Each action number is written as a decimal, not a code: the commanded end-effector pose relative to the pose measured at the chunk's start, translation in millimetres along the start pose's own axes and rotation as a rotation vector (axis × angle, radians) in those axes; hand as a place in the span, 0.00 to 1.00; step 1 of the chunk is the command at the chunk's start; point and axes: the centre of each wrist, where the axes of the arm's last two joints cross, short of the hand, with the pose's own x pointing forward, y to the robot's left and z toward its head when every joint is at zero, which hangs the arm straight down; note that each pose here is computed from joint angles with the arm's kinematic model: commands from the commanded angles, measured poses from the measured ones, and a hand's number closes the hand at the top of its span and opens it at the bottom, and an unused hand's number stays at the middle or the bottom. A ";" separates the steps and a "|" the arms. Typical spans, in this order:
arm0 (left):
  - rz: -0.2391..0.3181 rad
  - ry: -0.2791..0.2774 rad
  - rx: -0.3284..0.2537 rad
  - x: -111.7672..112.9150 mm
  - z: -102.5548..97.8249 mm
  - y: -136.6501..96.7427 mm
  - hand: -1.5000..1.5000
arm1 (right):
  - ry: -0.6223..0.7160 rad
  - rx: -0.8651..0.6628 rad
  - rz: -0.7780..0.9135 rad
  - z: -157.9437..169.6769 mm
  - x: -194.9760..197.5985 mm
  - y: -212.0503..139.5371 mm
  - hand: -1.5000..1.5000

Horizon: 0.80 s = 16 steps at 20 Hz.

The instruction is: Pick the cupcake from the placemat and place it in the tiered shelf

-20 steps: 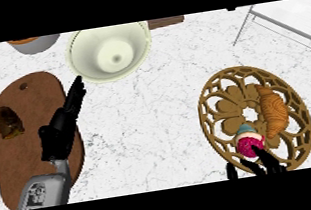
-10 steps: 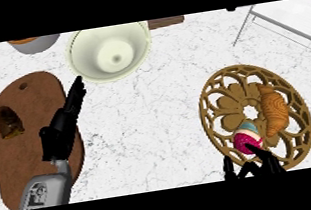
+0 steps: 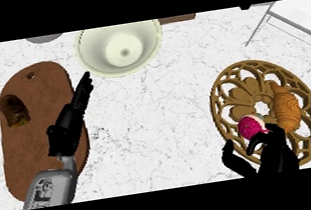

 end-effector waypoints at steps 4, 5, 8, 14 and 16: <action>-0.008 0.009 -0.008 6.4 -12.0 3.0 0.50 | 0.141 -0.057 -0.100 -77.9 98.9 1.9 1.00; -0.012 0.006 -0.021 0.9 -6.3 -4.6 0.50 | 0.146 -0.075 -0.091 -87.6 112.1 4.2 1.00; -0.013 0.015 -0.024 6.3 -11.8 -8.3 0.50 | 0.149 -0.160 -0.088 -116.4 163.8 -5.3 1.00; -0.008 0.043 -0.013 -9.2 2.3 -9.8 0.50 | 0.204 -0.320 0.075 -146.8 239.9 -11.4 1.00; -0.020 0.034 0.003 -4.5 -3.0 8.9 0.50 | 0.219 -0.373 0.097 -150.7 265.8 -20.0 1.00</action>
